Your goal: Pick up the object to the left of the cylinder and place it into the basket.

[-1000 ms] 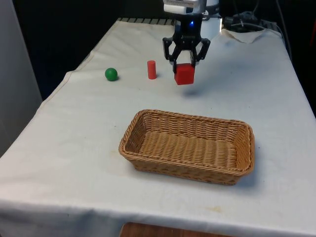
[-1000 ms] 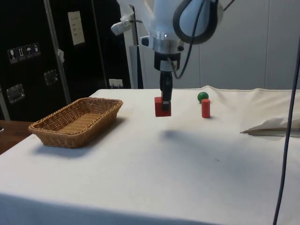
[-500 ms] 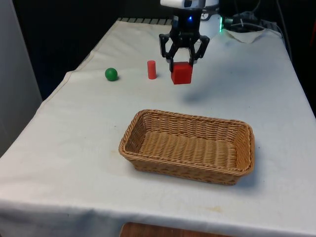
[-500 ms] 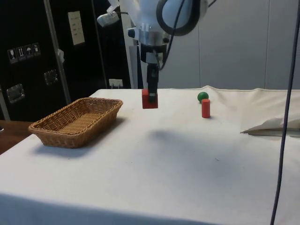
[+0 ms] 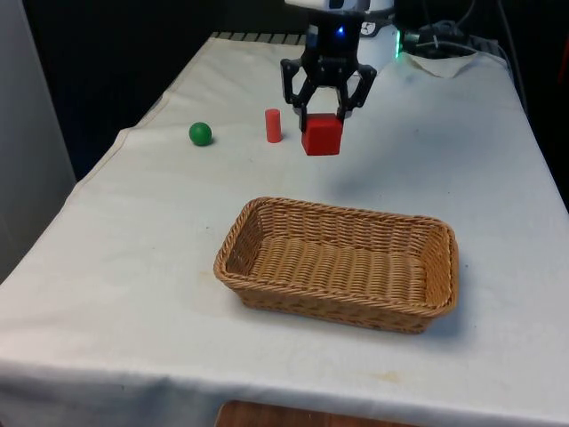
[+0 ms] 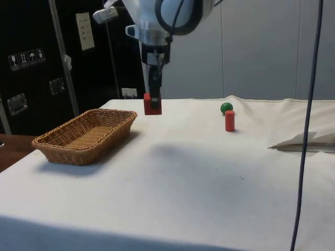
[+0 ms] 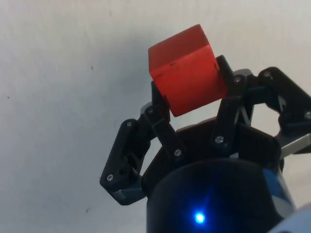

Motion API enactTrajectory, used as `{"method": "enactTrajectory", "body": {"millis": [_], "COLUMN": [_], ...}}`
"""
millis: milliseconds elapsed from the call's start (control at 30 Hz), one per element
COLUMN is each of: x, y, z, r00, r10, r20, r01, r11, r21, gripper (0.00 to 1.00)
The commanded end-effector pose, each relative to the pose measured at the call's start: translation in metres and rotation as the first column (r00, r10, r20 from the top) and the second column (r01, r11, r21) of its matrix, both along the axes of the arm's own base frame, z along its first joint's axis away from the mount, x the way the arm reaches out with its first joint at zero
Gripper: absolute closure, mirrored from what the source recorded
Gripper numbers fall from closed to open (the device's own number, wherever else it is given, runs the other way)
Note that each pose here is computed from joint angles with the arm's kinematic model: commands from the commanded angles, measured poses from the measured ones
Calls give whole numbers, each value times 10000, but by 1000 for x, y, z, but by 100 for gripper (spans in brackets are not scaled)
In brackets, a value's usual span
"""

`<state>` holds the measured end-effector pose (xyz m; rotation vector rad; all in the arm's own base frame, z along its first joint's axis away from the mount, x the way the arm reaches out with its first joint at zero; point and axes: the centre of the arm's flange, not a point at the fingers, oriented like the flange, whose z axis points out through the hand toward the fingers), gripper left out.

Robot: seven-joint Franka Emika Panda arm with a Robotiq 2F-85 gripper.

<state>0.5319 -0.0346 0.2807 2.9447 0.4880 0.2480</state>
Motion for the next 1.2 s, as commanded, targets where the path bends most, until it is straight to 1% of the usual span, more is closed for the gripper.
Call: {"method": "enactTrajectory", "body": {"millis": [0, 33, 67, 267, 300, 333, 600, 633, 667, 767, 833, 867, 900, 933, 1100, 1167], "x": [3, 8, 15, 36, 33, 36, 67, 67, 70, 80, 90, 90, 90, 96, 112, 122], "y": [0, 2, 2, 4, 2, 4, 7, 5, 7, 8, 10, 10, 9, 11, 15, 17], "z": [1, 4, 7, 14, 12, 14, 19, 18, 19, 20, 20, 20, 20, 20, 21, 21], "r00": [10000, 10000, 10000, 10000, 9999, 10000, 9997, 9995, 9997, 9996, 9994, 9994, 9991, 9993, 9990, 9988], "r10": [-7, 3, -15, -59, -92, -59, -180, -215, -187, -210, -233, -233, -274, -245, -293, -298], "r20": [10, -24, -3, 62, 94, 62, 168, 223, 182, 213, 255, 255, 335, 278, 341, 386], "r01": [7, -3, 15, 60, 93, 60, 182, 221, 189, 213, 238, 238, 284, 251, 302, 309], "r11": [10000, 10000, 10000, 10000, 9998, 10000, 9997, 9994, 9997, 9996, 9995, 9995, 9992, 9995, 9992, 9991], "r21": [-17, 80, 60, -46, -149, -46, -133, -263, -138, -161, -183, -183, -294, -199, -248, -282], "gripper": [97, 97, 97, 97, 97, 97, 97, 97, 97, 97, 97, 97, 97, 97, 97, 97]}}
